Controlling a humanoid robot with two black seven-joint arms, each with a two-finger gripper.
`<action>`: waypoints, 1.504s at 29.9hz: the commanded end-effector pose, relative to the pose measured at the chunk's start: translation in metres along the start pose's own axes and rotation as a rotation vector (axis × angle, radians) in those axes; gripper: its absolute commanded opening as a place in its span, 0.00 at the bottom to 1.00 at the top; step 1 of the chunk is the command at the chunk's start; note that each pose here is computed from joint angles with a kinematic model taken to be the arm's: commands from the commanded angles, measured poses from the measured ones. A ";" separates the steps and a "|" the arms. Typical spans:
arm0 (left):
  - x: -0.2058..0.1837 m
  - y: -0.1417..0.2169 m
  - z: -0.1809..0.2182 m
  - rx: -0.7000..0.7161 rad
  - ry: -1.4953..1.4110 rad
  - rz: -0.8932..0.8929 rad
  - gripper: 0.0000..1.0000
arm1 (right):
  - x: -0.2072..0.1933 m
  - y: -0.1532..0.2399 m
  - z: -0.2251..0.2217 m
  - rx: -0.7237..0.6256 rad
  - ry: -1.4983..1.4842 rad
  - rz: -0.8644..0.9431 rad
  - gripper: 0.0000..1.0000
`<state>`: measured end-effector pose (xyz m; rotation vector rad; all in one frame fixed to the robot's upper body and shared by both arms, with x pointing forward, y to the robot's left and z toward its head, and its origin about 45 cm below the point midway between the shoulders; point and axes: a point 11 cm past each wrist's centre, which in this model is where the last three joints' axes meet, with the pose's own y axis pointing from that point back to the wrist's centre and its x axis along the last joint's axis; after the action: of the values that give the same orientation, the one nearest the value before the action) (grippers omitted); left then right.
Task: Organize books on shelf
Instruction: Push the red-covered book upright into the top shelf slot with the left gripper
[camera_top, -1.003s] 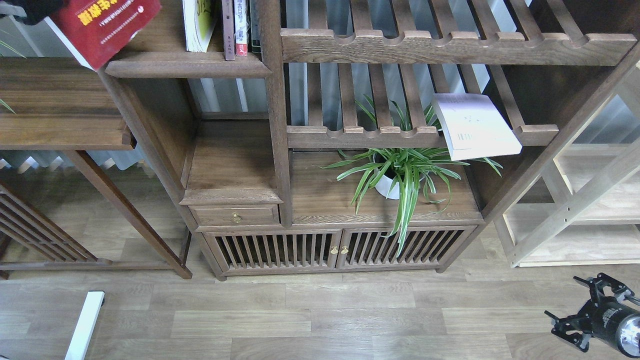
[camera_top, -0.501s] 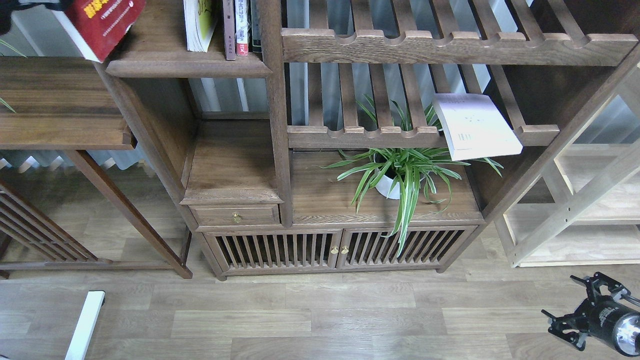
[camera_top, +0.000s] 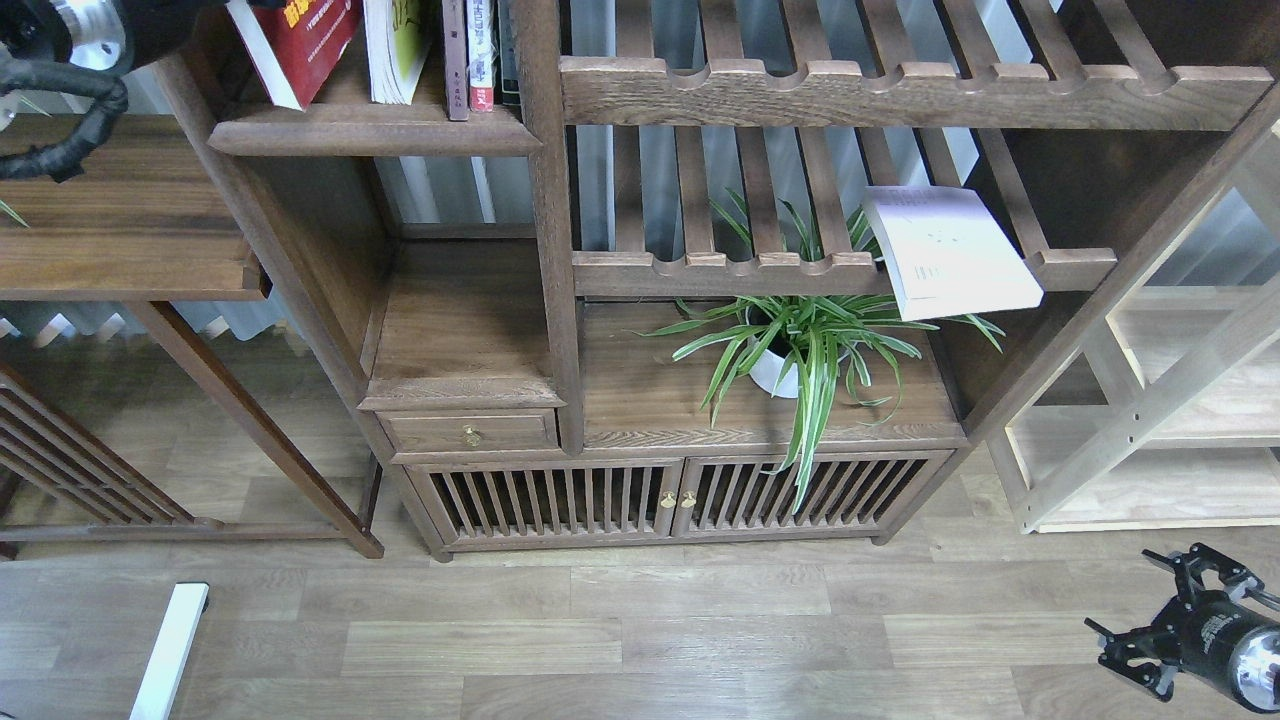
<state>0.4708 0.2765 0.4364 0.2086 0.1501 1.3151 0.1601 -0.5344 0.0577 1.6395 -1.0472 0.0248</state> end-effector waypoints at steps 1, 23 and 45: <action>-0.002 -0.008 0.004 -0.018 -0.042 0.045 0.00 | -0.001 -0.002 -0.002 0.005 0.000 -0.002 1.00; -0.035 -0.053 -0.020 0.038 0.008 0.173 0.00 | -0.004 -0.004 -0.005 0.012 0.002 -0.008 1.00; -0.024 -0.051 -0.027 0.086 0.022 0.187 0.70 | -0.008 -0.004 -0.003 0.010 0.003 -0.016 1.00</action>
<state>0.5065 0.2422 0.3983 0.2851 0.2093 1.5009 0.1604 -0.5262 0.0520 1.6592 -1.0351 0.0205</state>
